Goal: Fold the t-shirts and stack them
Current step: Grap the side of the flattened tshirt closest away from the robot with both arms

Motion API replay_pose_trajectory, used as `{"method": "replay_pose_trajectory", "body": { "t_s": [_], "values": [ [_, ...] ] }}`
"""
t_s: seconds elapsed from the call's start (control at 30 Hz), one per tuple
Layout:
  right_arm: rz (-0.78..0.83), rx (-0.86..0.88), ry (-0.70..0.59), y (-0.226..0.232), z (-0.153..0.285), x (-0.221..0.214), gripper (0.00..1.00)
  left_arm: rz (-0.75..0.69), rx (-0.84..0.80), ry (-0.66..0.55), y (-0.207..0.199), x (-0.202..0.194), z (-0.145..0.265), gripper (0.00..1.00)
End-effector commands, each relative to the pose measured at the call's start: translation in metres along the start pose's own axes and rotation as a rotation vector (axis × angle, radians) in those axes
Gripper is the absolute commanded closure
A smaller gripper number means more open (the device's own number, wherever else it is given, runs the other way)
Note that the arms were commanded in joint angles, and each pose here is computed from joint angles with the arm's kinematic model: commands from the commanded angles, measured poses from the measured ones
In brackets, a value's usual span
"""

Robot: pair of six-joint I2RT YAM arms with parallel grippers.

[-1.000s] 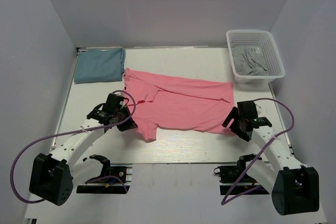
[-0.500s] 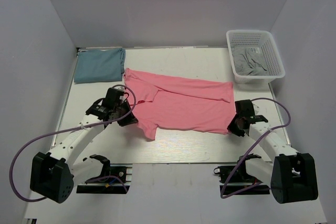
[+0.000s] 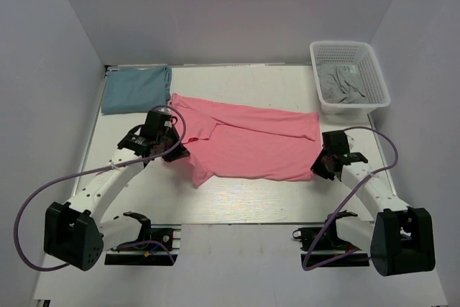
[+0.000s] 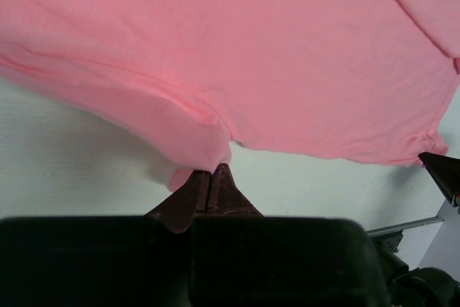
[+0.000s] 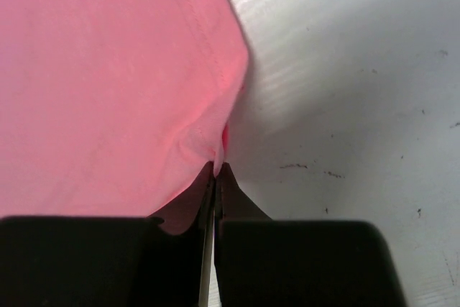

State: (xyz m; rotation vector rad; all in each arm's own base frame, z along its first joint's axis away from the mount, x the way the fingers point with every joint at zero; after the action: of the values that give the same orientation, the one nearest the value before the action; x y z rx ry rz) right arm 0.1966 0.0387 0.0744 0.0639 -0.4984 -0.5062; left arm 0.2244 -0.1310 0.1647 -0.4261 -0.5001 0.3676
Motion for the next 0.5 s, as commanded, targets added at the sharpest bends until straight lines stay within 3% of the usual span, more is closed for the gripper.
{"method": "replay_pose_trajectory", "body": {
  "t_s": [0.0,0.47],
  "values": [
    [0.018,0.040,-0.057,0.016,0.011,0.026,1.00,0.021,-0.028,-0.065,-0.018,0.022,0.003,1.00],
    [0.029,0.018,-0.185,0.048,0.019,0.093,1.00,0.070,0.058,-0.264,-0.048,0.093,-0.014,1.00]
  ]
}}
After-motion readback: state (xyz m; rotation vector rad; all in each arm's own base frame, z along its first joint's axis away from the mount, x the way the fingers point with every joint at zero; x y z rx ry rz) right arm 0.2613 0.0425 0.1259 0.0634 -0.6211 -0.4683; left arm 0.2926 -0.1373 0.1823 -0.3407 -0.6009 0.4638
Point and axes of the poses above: each gripper's point midway between its finger pads, its own z axis back along the fingers, its own y axis along the line the jaws close on, x = y × z, the point moved 5 cm from there along z, back along the fingers, and after that the axes turned 1 degree about z, right-handed, at the moved point
